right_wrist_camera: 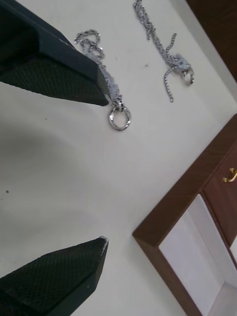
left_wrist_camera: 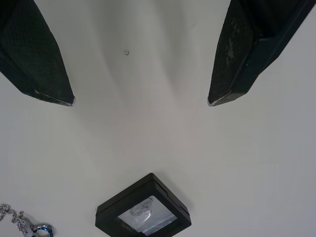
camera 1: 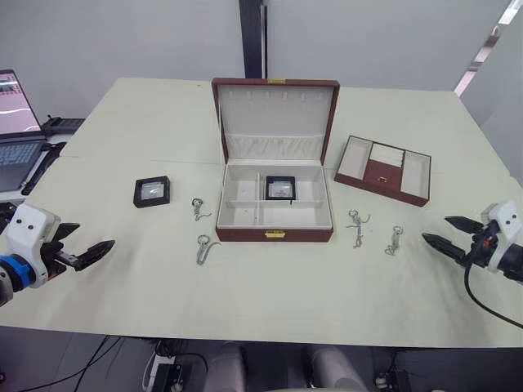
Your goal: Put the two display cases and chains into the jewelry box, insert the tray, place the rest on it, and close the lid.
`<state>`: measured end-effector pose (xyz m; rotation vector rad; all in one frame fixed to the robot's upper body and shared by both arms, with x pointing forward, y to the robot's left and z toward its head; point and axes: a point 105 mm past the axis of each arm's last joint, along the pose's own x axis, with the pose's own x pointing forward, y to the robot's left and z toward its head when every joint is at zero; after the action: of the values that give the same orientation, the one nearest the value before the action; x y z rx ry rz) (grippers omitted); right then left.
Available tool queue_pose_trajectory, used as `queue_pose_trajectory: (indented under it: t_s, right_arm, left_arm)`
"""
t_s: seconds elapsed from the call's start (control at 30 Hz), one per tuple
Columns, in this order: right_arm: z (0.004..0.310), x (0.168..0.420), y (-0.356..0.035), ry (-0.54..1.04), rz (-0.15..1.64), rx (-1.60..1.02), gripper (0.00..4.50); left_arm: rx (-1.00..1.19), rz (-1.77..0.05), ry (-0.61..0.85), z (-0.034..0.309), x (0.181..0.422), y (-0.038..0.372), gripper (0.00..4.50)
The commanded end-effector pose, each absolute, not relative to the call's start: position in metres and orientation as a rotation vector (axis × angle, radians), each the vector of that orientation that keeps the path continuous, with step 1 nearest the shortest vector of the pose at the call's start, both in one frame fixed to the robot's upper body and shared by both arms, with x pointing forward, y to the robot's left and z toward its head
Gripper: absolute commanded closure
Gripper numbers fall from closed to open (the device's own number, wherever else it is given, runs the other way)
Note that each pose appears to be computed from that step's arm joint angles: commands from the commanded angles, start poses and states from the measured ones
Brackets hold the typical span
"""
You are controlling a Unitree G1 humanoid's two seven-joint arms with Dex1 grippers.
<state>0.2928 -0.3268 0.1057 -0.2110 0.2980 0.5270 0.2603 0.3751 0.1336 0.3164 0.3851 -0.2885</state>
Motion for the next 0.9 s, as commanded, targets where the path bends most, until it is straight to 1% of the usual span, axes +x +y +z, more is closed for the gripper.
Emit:
queue_pose_trajectory:
  t_s: [0.03,0.77,0.83,0.9]
  right_arm:
    - [0.119,0.295,-0.326,0.244,0.529,-0.233,0.0]
    - [0.12,0.298,-0.324,0.229,0.526,-0.228,0.0]
    - [0.122,0.299,-0.322,0.223,0.533,-0.228,0.0]
    - [0.131,0.299,-0.317,0.2,0.559,-0.207,0.0]
  left_arm:
    - [0.351,-0.296,0.37,0.145,0.263,0.374,0.04]
    - [0.359,-0.313,0.389,0.145,0.262,0.37,0.04]
    - [0.364,-0.317,0.39,0.145,0.263,0.37,0.04]
    - [0.381,-0.334,0.399,0.146,0.264,0.368,0.04]
